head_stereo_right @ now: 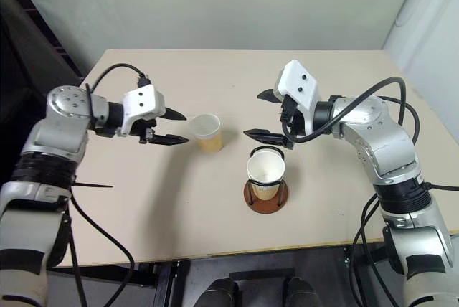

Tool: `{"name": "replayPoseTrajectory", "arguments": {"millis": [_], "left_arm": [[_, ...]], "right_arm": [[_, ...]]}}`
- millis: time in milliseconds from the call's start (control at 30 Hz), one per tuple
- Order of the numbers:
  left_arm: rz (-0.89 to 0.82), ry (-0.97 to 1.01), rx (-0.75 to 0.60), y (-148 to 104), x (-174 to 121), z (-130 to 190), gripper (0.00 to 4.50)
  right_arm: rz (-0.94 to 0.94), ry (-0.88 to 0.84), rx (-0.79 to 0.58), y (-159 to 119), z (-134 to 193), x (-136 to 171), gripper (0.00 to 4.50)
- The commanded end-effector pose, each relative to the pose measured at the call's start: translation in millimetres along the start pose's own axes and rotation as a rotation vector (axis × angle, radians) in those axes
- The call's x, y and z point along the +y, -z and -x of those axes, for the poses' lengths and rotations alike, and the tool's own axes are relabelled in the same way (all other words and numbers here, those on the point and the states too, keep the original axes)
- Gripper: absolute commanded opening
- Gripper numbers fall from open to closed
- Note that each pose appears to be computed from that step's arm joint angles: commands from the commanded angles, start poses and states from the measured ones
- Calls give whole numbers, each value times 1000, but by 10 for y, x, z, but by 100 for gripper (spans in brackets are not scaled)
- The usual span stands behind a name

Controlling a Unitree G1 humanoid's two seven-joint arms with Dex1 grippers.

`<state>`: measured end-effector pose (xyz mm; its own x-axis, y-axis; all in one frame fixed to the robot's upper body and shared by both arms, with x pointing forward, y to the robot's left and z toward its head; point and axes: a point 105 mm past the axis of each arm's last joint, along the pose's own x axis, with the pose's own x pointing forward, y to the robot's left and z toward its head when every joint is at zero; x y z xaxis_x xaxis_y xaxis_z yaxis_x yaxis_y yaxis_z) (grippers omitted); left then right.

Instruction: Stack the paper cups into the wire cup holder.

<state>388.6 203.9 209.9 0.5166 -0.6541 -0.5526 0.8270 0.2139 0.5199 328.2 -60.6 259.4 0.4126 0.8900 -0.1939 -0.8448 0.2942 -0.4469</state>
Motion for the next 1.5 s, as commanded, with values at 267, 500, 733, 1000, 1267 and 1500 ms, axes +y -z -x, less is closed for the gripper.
{"name": "replayPoseTrajectory", "arguments": {"millis": [267, 500, 733, 1000, 1267, 1500], "left_arm": [[-73, 44, 9, -61, 32, -239, 306], [-92, 67, 33, -19, 19, -266, 134], [-152, 171, -98, -343, -50, -66, 4], [-324, 336, -513, -1548, -364, 471, 4], [-453, 571, -470, -1637, -841, 260, 4], [-501, 593, -398, -1513, -869, 12, 4]], "right_arm": [[27, 65, 3, -60, 87, 0, 450], [18, 85, 14, -33, 120, 7, 450], [-4, -8, 5, -69, 280, 152, 450], [-49, -191, 136, 80, 1090, 428, 450], [-14, -84, 206, 167, 1232, 243, 450], [-9, -63, 210, 132, 1240, 273, 450]]}}
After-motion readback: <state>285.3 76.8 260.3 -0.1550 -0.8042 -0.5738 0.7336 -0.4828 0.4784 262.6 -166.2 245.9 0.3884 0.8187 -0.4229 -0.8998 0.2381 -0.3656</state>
